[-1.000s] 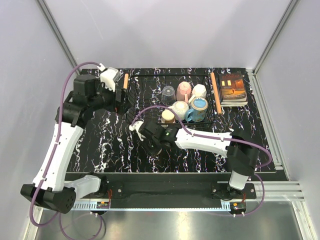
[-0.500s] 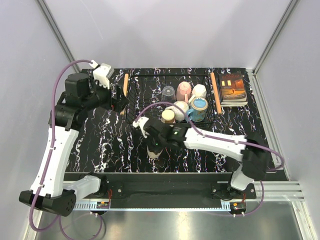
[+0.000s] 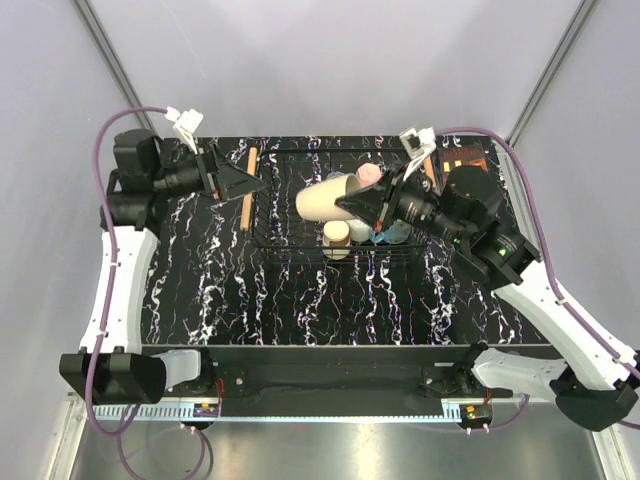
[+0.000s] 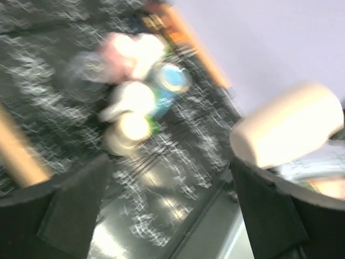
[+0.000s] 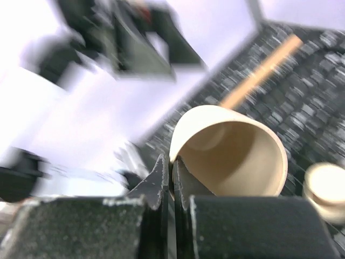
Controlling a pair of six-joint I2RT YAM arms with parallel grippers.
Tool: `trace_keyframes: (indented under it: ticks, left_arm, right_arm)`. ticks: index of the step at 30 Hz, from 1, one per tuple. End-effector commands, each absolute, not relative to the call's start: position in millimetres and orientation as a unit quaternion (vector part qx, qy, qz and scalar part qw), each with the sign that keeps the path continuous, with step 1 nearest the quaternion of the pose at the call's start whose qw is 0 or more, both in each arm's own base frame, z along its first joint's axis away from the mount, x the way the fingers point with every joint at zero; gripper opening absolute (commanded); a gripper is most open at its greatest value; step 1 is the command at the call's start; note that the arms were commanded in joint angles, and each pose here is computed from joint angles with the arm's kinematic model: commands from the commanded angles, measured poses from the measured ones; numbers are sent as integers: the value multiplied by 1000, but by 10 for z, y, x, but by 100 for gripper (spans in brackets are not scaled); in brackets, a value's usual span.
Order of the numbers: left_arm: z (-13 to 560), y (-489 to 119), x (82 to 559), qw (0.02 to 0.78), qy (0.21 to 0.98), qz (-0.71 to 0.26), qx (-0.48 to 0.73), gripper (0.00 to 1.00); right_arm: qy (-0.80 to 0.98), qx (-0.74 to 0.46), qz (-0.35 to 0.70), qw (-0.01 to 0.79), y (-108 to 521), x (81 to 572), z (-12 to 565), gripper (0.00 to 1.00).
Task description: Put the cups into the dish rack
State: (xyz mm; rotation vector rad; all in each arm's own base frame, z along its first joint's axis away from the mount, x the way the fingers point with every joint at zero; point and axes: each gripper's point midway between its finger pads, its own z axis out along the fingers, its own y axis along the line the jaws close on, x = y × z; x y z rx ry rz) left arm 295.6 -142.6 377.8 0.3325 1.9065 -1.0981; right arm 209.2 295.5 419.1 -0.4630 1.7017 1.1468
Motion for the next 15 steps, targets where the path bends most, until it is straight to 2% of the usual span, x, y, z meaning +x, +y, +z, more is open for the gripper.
trace_keyframes:
  ticks: [1, 2, 4, 8, 13, 15]
  left_arm:
    - [4023, -1727, 2498, 337, 689, -615, 183, 99]
    - [4099, -1743, 2439, 343, 670, -622, 216, 99]
    - [4071, -1775, 2362, 306, 672, -644, 201, 99]
    - [4110, -1776, 2289, 314, 661, -645, 219, 99]
    - [4262, -1781, 2153, 333, 640, -648, 242, 99]
    - [4256, -1837, 2075, 313, 639, -660, 239, 99]
  right_arm:
    - [598, -174, 611, 489, 3033, 1993, 4897, 0]
    - [598, -166, 635, 461, 3073, 1974, 4893, 0]
    - [577, -163, 657, 456, 3077, 1983, 4998, 0]
    - [582, -135, 688, 411, 3137, 2065, 4875, 0]
    - [581, -129, 702, 391, 3190, 2106, 4791, 0]
    - [576, -129, 708, 389, 3196, 2113, 4801, 0]
